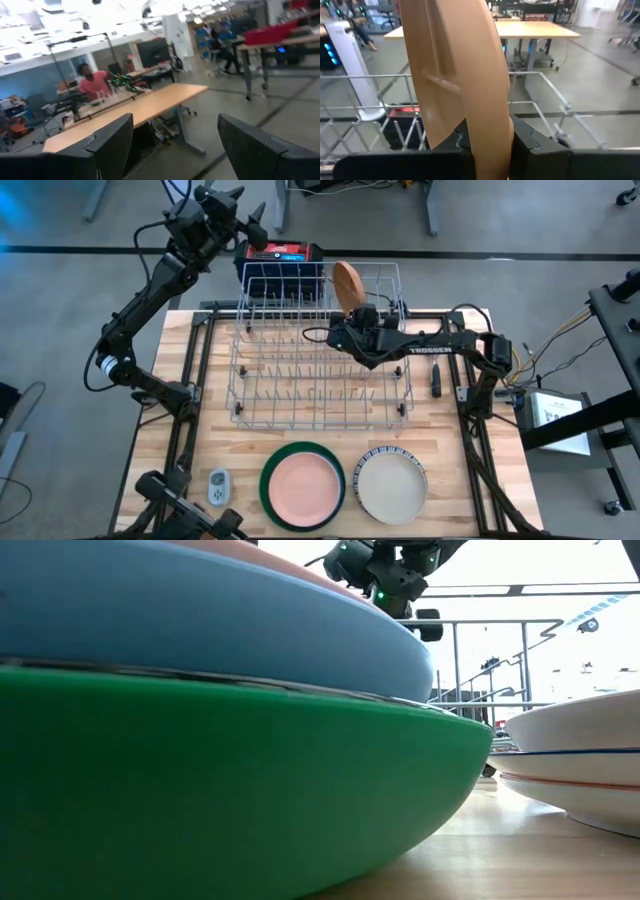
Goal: Sort dishes
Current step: Put the brown plate into the dish rack
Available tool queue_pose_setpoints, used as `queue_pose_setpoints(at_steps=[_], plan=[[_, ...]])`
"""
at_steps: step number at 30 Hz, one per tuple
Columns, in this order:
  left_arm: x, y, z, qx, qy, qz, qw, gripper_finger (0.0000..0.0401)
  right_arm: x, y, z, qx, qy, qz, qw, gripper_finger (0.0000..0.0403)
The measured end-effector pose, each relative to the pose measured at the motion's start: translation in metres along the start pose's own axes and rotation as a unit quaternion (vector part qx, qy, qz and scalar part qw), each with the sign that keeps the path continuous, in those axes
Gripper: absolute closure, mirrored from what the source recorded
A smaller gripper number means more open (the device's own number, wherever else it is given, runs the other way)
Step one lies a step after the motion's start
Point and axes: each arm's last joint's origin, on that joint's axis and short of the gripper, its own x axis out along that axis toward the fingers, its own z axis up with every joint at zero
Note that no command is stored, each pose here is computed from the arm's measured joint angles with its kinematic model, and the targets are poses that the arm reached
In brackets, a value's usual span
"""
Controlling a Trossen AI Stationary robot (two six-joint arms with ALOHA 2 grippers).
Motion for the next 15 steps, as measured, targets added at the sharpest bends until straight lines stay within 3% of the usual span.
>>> queue_pose_setpoints(at_steps=[4,9,15], plan=[[-0.001,-0.005,-0.005,0.014,0.013,-0.063,0.998,0.0122,-0.004,-0.002,0.014,-0.016,0.022,0.008,1.000,0.0356],[-0.003,-0.012,-0.007,0.010,0.001,-0.175,0.984,0.0122,-0.006,-0.021,0.057,-0.045,0.092,0.030,0.994,0.0356],[-0.003,-0.013,-0.006,0.010,-0.007,-0.191,0.981,0.0122,0.001,-0.065,0.111,-0.098,0.169,0.023,0.980,0.0356]])
